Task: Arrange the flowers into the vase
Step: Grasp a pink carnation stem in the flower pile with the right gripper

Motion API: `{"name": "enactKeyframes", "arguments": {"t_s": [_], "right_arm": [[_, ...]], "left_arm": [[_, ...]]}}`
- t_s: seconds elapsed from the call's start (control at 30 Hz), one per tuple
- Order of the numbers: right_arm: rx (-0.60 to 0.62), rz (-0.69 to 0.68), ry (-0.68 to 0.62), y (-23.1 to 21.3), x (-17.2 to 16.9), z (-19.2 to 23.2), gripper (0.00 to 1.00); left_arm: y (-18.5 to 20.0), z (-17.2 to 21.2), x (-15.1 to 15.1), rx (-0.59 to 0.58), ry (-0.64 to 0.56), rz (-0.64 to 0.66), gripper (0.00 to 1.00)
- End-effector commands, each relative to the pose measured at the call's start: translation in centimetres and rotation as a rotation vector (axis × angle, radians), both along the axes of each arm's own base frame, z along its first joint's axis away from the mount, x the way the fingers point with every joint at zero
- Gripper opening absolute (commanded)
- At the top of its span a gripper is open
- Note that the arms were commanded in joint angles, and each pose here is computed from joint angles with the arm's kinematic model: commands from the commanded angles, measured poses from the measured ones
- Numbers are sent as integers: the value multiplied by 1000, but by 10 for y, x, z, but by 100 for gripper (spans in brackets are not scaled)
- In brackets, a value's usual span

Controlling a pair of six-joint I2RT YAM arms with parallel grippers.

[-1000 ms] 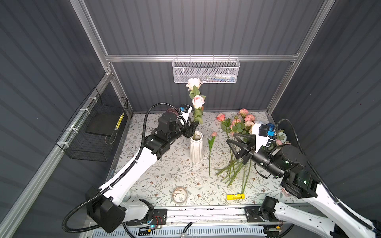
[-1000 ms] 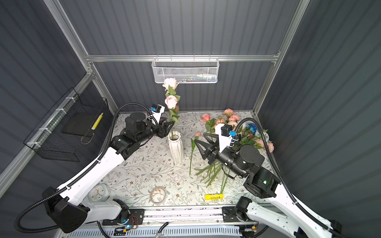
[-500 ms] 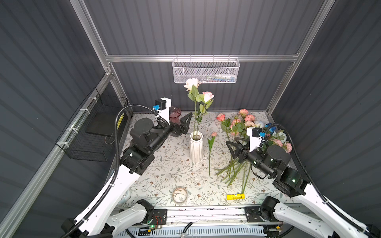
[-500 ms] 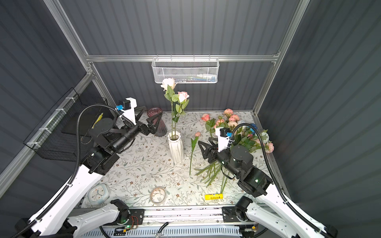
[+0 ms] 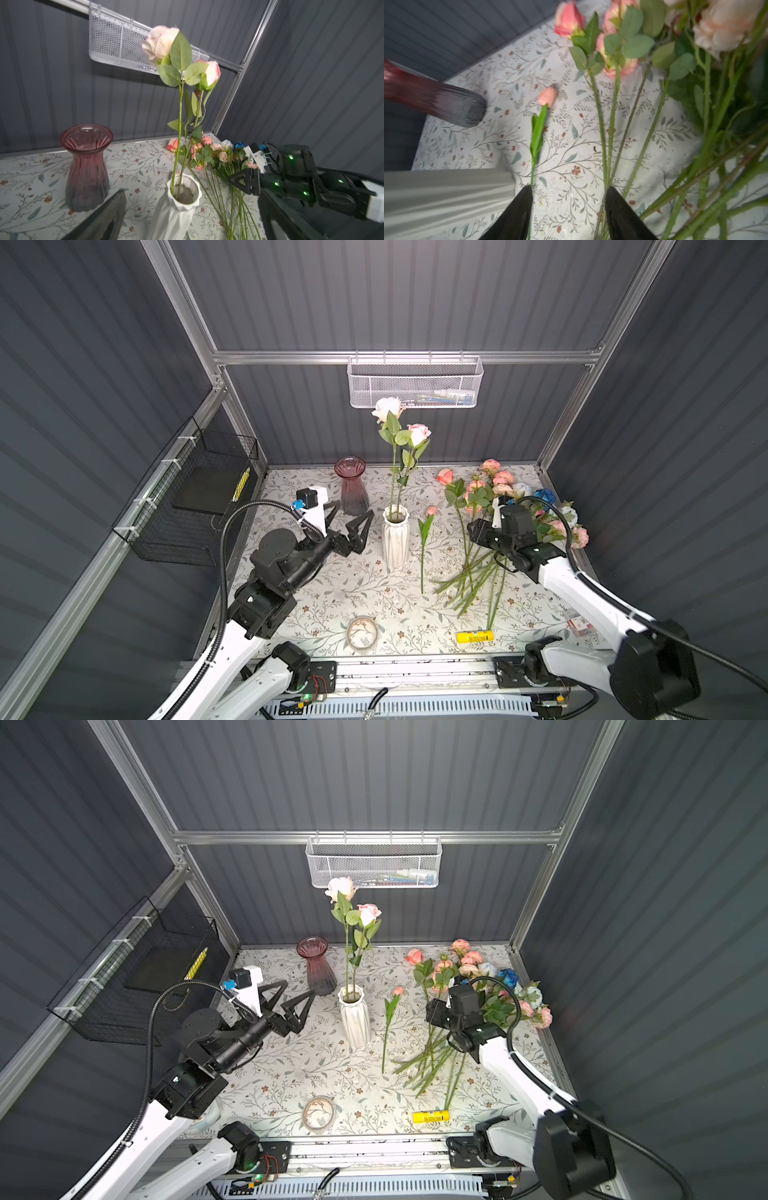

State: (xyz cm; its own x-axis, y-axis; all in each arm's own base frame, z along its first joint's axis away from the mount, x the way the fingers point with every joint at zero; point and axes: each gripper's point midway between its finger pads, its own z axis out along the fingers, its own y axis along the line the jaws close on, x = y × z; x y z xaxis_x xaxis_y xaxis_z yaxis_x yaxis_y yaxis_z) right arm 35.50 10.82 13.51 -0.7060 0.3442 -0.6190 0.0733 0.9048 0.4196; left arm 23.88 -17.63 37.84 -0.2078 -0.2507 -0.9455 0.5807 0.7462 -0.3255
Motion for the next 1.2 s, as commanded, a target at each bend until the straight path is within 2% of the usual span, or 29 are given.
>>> {"name": "enactKeyframes", "arguments": {"t_s": [0.0, 0.23, 0.53, 0.63, 0.73, 0.83, 1.17], "right_arm": [[23, 3, 47, 0, 31, -16, 56], [-50, -33, 179, -15, 75, -68, 41], [-88, -49, 263, -21, 93, -98, 35], [-76, -19, 249, -16, 98, -100, 23], [-64, 7, 174, -12, 103, -88, 10], [-45, 38, 45, -7, 105, -68, 2], [-37, 39, -386, -5, 97, 21, 0]], "left_arm": [[3, -11, -9, -29, 48, -14, 100], [7, -25, -15, -25, 76, -10, 100], [7, -32, -15, -19, 92, -12, 100], [7, -33, -15, -14, 93, -11, 100], [7, -33, -15, -12, 89, -13, 100], [5, -33, -15, -15, 88, -21, 100], [-1, -32, -15, -22, 81, -47, 100]]}}
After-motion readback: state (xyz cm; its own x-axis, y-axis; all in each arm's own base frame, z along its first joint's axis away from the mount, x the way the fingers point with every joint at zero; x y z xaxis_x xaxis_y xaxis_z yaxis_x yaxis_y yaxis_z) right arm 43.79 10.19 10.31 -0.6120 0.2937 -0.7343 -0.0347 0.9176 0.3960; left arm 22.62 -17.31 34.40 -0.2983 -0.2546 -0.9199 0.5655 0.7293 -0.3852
